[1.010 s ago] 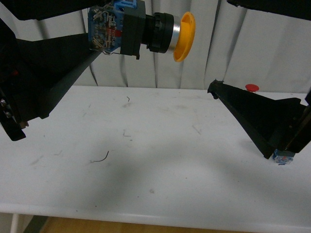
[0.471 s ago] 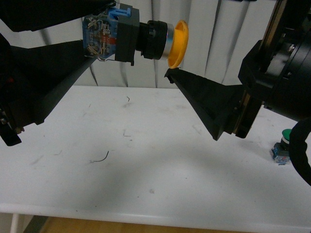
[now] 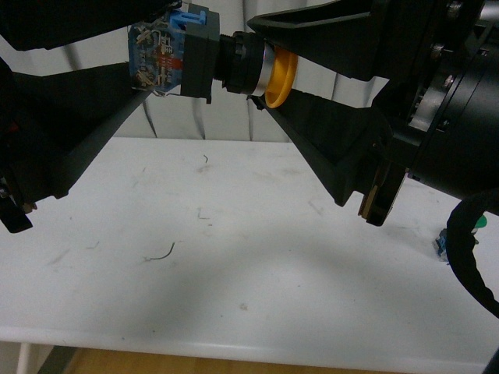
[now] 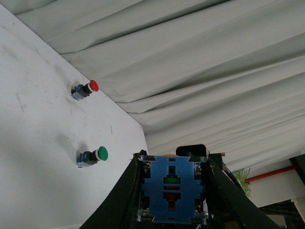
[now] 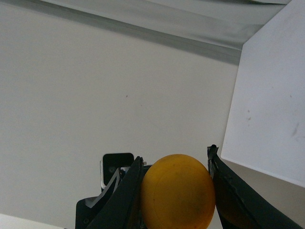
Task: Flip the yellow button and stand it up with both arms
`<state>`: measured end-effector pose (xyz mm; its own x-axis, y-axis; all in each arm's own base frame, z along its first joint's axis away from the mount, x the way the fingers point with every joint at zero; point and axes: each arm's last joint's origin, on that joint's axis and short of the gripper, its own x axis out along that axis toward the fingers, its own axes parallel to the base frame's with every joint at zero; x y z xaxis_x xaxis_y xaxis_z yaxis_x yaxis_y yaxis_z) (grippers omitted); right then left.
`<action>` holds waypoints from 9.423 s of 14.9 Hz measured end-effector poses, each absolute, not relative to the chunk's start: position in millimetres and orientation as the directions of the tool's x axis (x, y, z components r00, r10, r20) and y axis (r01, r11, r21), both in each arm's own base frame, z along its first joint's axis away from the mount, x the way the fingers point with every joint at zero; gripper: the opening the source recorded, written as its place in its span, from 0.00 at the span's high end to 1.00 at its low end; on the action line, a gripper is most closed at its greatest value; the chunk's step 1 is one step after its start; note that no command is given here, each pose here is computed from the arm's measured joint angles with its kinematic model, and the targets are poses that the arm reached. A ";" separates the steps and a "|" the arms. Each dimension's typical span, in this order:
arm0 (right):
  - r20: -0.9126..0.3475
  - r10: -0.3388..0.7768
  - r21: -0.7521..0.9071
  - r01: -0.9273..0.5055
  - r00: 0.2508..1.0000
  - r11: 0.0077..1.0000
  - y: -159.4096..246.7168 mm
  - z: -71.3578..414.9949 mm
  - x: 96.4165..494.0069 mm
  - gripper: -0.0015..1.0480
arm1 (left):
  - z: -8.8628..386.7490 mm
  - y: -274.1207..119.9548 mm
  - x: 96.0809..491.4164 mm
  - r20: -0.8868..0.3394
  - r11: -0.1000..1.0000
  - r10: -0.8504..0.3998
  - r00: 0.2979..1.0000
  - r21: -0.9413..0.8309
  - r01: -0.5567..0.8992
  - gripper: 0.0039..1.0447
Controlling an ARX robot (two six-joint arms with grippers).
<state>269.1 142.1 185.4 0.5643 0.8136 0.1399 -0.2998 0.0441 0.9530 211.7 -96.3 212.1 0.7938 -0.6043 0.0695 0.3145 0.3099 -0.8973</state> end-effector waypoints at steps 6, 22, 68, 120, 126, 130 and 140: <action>0.138 0.811 0.954 -0.296 0.569 0.046 139.7 185.2 270.3 0.66 | 211.2 -94.0 212.1 0.068 0.307 -0.600 0.797 -0.901 0.308 0.53; 0.141 0.758 0.958 -0.281 0.637 0.058 114.3 186.6 280.7 0.66 | 255.2 10.0 131.4 0.002 0.860 -0.208 0.978 -0.476 0.183 0.13; -0.527 -0.048 -0.153 -0.040 0.849 0.987 -53.2 173.8 452.8 0.67 | 165.8 -0.1 97.6 -0.002 1.000 0.000 1.000 -0.014 0.000 0.06; -0.399 -0.052 -0.066 0.028 0.916 0.997 0.8 190.8 463.6 0.06 | 165.8 -0.1 97.6 -0.002 1.000 0.000 1.000 -0.014 0.000 0.06; 0.004 -0.005 0.006 0.005 1.000 1.000 -23.0 270.0 260.5 0.41 | 165.8 -0.1 97.6 -0.002 1.000 0.000 1.000 -0.014 0.000 0.06; -0.033 0.002 0.009 -0.002 0.999 1.000 -10.8 218.8 202.7 0.88 | 165.8 -0.1 97.6 -0.002 1.000 0.000 1.000 -0.014 0.000 0.06; -0.004 0.000 0.003 0.000 1.000 1.000 0.0 176.8 133.2 0.98 | 165.8 -0.1 97.6 -0.002 1.000 0.000 1.000 -0.014 0.000 0.06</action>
<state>133.2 0.0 176.8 1.0000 0.0004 -0.0036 -0.0004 1.0000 0.0029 97.6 -0.1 165.8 1.0000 -0.0004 -0.0021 0.0004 0.9999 -0.0143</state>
